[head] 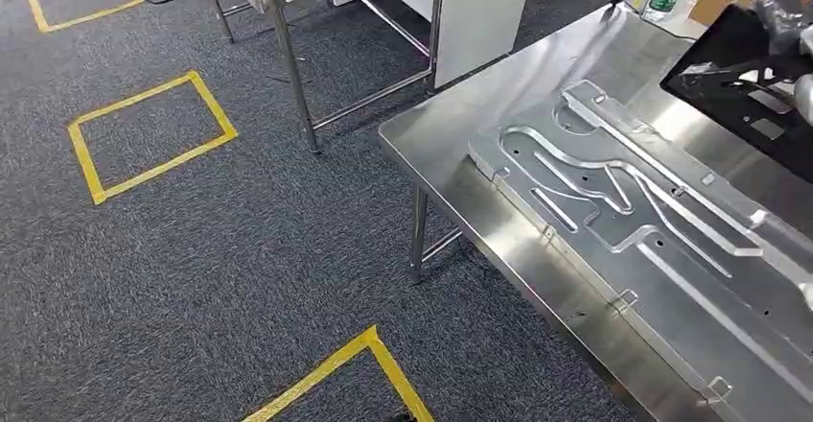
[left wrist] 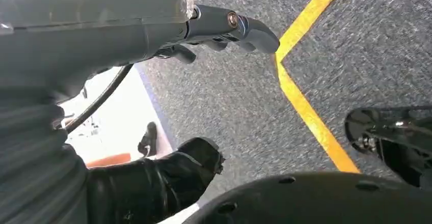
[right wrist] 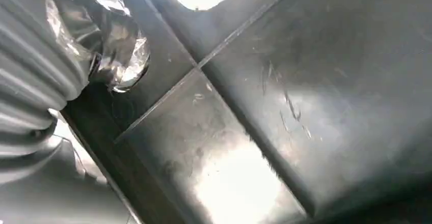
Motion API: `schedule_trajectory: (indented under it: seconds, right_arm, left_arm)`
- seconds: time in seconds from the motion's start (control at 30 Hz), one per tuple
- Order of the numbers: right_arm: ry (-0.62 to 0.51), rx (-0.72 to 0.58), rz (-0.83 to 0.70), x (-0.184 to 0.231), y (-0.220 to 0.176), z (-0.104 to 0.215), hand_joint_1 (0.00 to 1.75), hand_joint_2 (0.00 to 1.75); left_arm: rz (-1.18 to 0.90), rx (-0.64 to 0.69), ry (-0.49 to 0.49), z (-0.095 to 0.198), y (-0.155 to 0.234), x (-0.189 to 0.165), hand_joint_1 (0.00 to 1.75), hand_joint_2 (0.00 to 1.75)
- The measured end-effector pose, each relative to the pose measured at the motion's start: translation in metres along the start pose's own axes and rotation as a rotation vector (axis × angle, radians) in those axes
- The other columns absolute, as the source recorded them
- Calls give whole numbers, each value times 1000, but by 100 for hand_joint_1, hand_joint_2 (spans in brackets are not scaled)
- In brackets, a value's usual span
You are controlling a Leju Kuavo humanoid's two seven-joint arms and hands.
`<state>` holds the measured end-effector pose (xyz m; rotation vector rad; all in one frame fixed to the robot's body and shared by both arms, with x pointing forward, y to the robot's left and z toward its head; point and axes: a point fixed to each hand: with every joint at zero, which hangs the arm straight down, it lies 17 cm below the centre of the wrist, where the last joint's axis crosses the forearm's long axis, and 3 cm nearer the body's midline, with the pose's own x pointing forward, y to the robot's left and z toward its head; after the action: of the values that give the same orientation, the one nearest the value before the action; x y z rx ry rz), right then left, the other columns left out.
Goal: Take the parts from the cabinet and place them on the table.
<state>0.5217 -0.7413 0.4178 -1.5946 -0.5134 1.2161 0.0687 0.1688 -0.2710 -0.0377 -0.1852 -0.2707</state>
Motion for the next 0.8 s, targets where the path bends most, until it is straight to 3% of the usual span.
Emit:
schedule_trajectory:
  seconds: [0.5,0.8]
  right_arm:
    - [12,13,20,-6,-5,2,175,175]
    - [-10,-24,28,29,-28,-7,175,175]
  left_arm:
    - [2,-6,-21,0,-1,4,0,175]
    - [12,-15,-25,0,-2,8,0,175]
